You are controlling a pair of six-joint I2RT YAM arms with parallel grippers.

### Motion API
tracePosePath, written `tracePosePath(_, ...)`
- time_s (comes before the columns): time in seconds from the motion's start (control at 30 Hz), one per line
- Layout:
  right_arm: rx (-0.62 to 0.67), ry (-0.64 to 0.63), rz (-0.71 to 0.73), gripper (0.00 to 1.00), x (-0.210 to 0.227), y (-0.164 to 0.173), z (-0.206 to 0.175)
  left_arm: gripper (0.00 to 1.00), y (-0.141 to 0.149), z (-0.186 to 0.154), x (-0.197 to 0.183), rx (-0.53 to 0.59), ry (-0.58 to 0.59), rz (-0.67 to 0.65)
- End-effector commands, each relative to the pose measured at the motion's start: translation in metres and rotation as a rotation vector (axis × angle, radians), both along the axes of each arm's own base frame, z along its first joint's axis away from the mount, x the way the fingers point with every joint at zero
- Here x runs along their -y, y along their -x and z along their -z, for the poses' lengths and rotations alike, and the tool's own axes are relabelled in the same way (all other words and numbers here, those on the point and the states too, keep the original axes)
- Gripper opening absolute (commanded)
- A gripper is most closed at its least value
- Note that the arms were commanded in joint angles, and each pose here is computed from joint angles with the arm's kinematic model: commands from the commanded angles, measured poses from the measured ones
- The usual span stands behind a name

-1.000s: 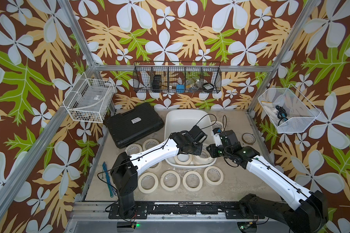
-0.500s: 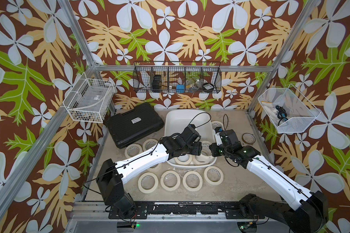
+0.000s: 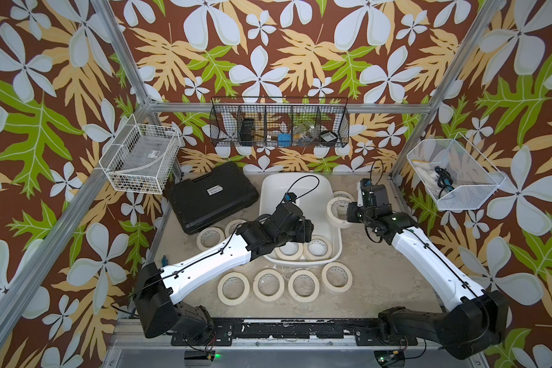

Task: Take out the art tape in the storage box
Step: Place the art tape at the center of the board.

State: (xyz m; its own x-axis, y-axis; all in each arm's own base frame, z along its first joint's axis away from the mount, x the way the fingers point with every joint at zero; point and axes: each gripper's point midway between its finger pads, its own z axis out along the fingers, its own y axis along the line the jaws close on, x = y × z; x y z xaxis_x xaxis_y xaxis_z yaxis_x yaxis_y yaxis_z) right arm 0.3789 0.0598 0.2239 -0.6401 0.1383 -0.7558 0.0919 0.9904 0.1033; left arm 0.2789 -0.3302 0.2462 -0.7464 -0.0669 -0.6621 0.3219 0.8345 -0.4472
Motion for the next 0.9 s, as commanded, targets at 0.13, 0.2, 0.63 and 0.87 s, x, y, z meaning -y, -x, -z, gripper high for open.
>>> tracePosePath(0.13,0.132,-0.043,0.251,0.0,0.065,-0.034,-0.014,0.73,-0.003,-0.002,-0.012,0.016,0.007,-0.038)
tracePosePath(0.2,0.133,-0.043,0.319,0.0,0.081,-0.039,-0.007,0.73,-0.003,-0.002,-0.014,0.017,0.007,-0.04)
tracePosePath(0.63,0.052,0.098,0.657,0.0,0.149,-0.04,0.058,0.73,-0.003,-0.004,-0.021,0.02,0.0,-0.047)
tracePosePath(0.87,-0.01,0.085,0.658,0.0,0.153,-0.056,0.091,0.73,-0.003,-0.004,-0.023,0.022,-0.004,-0.045)
